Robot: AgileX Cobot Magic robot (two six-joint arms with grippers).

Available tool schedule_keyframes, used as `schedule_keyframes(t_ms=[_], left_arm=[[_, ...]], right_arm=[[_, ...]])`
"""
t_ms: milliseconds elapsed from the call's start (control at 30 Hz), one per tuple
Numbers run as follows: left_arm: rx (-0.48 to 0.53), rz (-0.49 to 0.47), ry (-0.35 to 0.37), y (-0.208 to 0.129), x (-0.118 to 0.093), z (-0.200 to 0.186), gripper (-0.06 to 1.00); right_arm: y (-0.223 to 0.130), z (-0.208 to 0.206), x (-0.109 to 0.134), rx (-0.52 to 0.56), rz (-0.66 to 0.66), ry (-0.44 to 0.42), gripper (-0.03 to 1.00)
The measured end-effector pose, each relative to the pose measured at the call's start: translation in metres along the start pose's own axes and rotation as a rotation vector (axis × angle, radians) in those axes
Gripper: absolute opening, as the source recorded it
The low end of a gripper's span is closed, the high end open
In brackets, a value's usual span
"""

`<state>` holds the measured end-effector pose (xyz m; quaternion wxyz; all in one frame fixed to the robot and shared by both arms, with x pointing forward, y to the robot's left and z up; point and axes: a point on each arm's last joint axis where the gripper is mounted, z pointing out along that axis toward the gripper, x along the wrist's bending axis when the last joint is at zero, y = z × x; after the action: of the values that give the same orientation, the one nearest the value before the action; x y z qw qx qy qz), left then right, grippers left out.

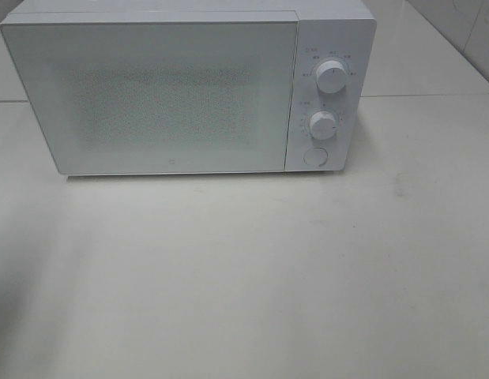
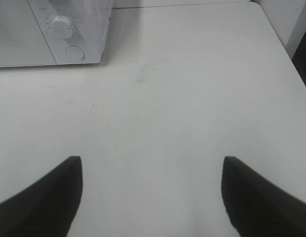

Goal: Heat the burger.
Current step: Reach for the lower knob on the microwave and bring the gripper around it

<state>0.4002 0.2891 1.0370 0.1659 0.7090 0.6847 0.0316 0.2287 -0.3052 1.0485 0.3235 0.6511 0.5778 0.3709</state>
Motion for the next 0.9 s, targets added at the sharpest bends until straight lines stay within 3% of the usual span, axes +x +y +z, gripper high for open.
schedule_keyframes(t_ms=[300,600,900], left_arm=[[-0.129,0.051,0.056,-0.041,-0.001,-0.017,0.99],[-0.273,0.077,0.065,-0.079,-0.004,-0.025,0.99],[-0.57,0.132,0.099,-0.118,-0.009,-0.048,0.99]], right_arm=[[0.0,0.0,0.0,0.0,0.0,0.0,0.75],[0.0,0.0,0.0,0.0,0.0,0.0,0.75],[0.0,0.0,0.0,0.0,0.0,0.0,0.75]])
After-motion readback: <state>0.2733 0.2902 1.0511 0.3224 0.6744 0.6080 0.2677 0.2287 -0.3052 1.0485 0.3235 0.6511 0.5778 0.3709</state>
